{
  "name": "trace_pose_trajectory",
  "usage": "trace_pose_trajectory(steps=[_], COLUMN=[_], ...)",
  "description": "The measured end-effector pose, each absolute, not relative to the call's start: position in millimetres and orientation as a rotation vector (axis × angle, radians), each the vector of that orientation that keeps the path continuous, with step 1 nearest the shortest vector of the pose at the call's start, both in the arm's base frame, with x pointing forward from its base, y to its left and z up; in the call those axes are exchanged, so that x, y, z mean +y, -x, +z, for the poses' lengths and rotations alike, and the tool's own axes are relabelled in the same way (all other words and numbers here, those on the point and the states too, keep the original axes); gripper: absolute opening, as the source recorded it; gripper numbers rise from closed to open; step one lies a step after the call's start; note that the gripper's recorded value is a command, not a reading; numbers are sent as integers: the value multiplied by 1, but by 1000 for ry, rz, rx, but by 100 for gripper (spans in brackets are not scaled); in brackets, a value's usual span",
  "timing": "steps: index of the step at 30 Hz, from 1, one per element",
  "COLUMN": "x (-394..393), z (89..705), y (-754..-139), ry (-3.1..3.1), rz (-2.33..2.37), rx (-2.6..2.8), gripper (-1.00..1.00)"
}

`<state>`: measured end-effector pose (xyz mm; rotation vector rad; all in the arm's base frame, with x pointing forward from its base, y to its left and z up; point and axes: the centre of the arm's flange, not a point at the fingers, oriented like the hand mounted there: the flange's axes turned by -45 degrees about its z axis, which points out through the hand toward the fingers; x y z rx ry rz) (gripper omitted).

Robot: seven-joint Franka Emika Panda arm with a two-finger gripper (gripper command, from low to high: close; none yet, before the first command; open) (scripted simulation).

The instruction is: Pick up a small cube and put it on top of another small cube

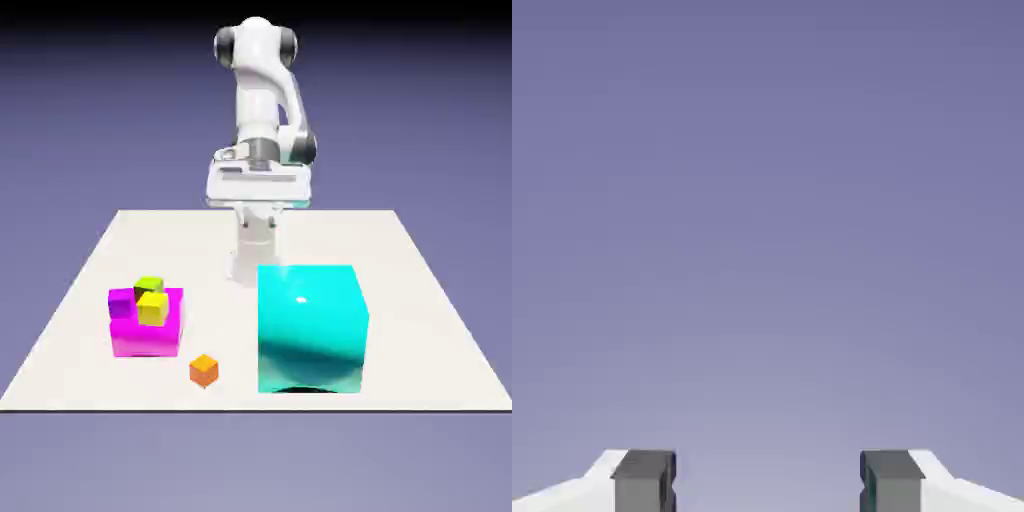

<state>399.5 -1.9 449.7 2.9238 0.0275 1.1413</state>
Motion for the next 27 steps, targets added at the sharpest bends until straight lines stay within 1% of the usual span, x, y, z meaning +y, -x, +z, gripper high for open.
trace_pose_trajectory(steps=[7, 14, 25, 27], x=[-43, -88, -150, -154], z=[391, 319, 190, 181], y=[-450, -483, -497, -496], ry=[-3099, -3160, -3035, -3017], rz=[694, 218, -536, -587], rx=[-297, -634, -1104, -1134], gripper=[0, 0, 0, 0])
